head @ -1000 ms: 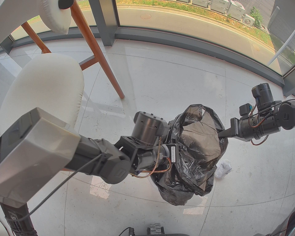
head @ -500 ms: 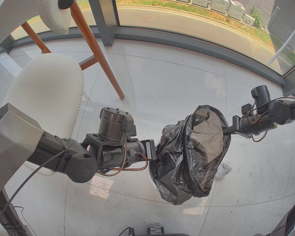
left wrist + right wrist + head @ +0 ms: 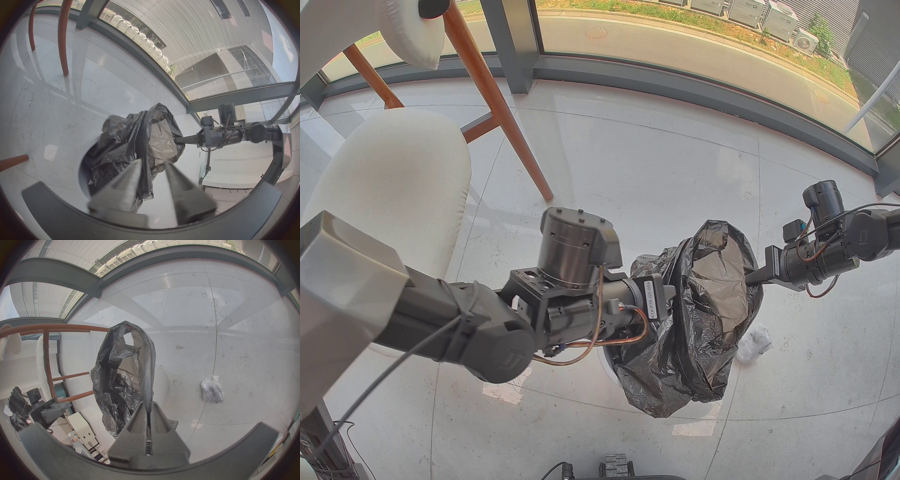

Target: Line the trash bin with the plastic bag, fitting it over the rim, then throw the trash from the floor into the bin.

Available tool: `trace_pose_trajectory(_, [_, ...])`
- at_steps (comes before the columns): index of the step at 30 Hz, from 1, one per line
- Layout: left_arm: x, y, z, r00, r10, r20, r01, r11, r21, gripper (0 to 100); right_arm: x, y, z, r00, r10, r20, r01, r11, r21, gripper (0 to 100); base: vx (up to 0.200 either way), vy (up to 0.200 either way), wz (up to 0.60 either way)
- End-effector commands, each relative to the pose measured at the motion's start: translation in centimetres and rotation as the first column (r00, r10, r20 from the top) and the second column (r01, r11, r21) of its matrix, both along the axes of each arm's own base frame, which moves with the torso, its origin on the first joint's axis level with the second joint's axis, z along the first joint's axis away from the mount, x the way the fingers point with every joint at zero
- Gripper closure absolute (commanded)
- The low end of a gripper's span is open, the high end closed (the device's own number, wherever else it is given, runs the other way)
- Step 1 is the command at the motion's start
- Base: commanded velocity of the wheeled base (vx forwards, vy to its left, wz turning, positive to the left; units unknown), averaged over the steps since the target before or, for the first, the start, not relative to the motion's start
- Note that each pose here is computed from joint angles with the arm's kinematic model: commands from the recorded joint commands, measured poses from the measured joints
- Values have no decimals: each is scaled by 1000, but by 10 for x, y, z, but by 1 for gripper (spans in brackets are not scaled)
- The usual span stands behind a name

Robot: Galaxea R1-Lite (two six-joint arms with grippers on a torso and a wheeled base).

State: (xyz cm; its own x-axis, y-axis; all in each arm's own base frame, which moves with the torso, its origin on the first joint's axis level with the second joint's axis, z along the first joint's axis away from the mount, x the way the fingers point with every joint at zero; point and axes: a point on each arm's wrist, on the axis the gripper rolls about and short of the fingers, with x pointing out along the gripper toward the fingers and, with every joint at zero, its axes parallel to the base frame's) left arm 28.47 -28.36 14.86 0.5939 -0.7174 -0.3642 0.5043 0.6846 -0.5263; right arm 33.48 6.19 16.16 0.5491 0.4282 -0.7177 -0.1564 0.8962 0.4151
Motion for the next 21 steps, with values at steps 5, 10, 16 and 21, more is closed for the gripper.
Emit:
trace_pose_trajectory(5, [7, -39, -29, 1000, -12, -8, 12, 999, 35, 0, -7, 1, 2, 1000, 8, 1, -8, 1000, 0, 100, 0, 0, 0])
trace_pose_trajectory(10, [15, -49, -28, 1000, -10, 4, 10, 1000, 16, 0, -6, 2, 3, 1000, 9, 7, -9, 1000, 1, 100, 0, 0, 0])
trace_pose_trajectory(16, [24, -60, -34, 1000, 0, -12, 0, 999, 40, 0, -6, 2, 4, 1000, 7, 11, -7, 1000, 3, 100, 0, 0, 0])
trace_pose_trajectory(21, [28, -64, -40, 1000, 6, -10, -5, 999, 41, 0, -6, 2, 6, 1000, 8, 16, -8, 1000, 3, 100, 0, 0, 0])
